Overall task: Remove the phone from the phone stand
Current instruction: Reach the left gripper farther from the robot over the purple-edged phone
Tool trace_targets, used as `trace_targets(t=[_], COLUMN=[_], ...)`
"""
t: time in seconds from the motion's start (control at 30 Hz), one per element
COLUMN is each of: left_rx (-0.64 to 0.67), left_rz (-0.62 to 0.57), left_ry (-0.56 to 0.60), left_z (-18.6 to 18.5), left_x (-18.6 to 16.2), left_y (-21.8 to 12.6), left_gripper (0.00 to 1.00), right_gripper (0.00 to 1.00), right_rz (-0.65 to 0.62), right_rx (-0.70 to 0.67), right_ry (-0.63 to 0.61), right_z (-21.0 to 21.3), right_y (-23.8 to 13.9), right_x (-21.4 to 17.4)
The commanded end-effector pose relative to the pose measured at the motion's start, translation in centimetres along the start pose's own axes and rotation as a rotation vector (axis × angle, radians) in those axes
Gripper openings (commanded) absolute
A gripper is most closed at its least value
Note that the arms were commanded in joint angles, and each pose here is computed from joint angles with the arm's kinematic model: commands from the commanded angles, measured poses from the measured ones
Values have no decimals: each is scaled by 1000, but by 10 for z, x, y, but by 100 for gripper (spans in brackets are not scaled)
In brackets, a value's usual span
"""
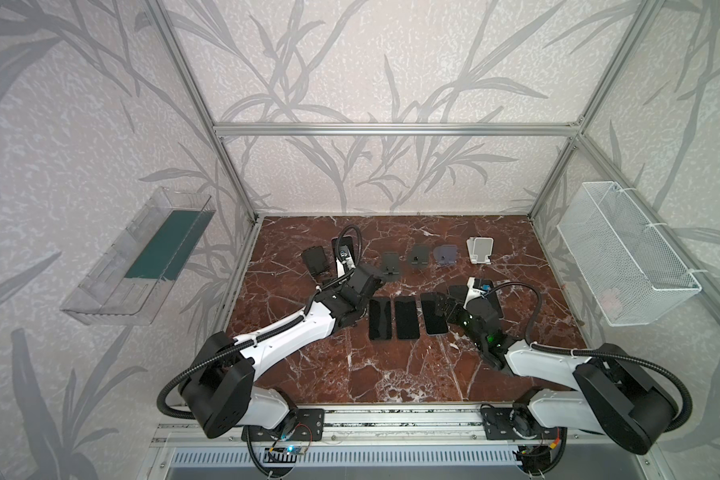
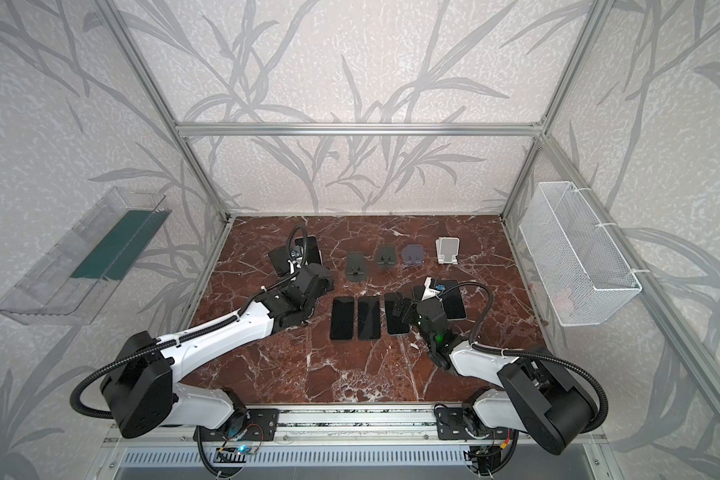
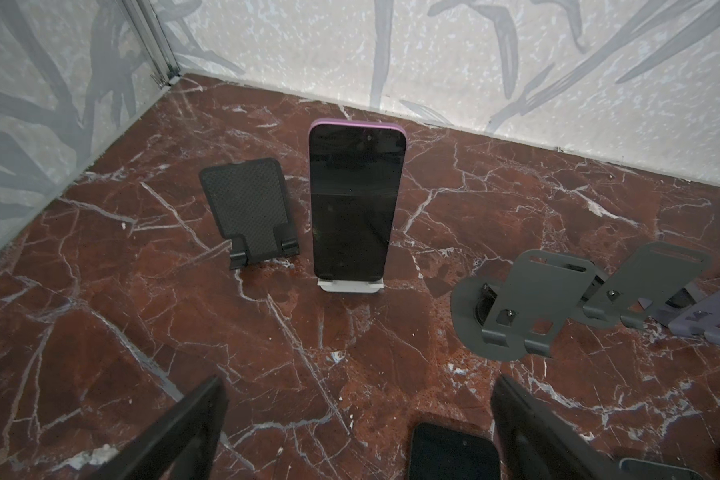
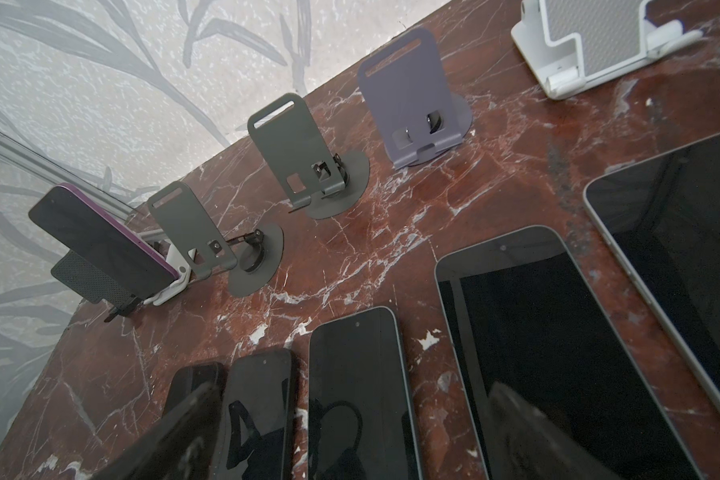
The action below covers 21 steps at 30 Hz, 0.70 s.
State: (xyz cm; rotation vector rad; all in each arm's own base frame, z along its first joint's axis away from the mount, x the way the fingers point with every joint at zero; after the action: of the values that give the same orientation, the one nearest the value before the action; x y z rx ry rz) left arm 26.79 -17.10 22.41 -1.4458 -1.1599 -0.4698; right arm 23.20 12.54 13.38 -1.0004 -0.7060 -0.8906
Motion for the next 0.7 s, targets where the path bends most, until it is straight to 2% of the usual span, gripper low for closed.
trace_targets(t=[0.0,0.1,0.27,0.5,0.67], left_rx=[17,32,24,55,-45], left_rz=[44,40,-39,-67,-104], left_ry=[-37,-26,-38,-66,-153], left_z=[3,11,30,44,49], left_x=[-7,-7,-3,-1,1], left_y=[4,-1,-14,-22,-29], left_gripper=[99,99,99,99,99], right_gripper=[99,99,99,100,100], right_rz=[-2,4,10,-14,36], right_rx=[4,19,20,73,164], right_ry=[5,0,-3,-79,-76], right_z=[2,5,5,20,29], right_y=[3,4,3,-2,10], right_x=[3,5,5,9,3])
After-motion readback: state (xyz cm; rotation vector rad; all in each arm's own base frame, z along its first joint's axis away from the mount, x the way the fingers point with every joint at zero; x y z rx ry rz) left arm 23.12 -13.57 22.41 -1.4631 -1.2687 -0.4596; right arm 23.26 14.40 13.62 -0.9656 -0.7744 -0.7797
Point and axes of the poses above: each gripper's point midway between its finger pads, its own y axis out along the fingers, its own z axis along the line the jaws close on, x = y × z, the point moved 10 cm from there along -y, back along the fingers, and after that the axes turned 10 degrees about -y, right-handed, at the moved point
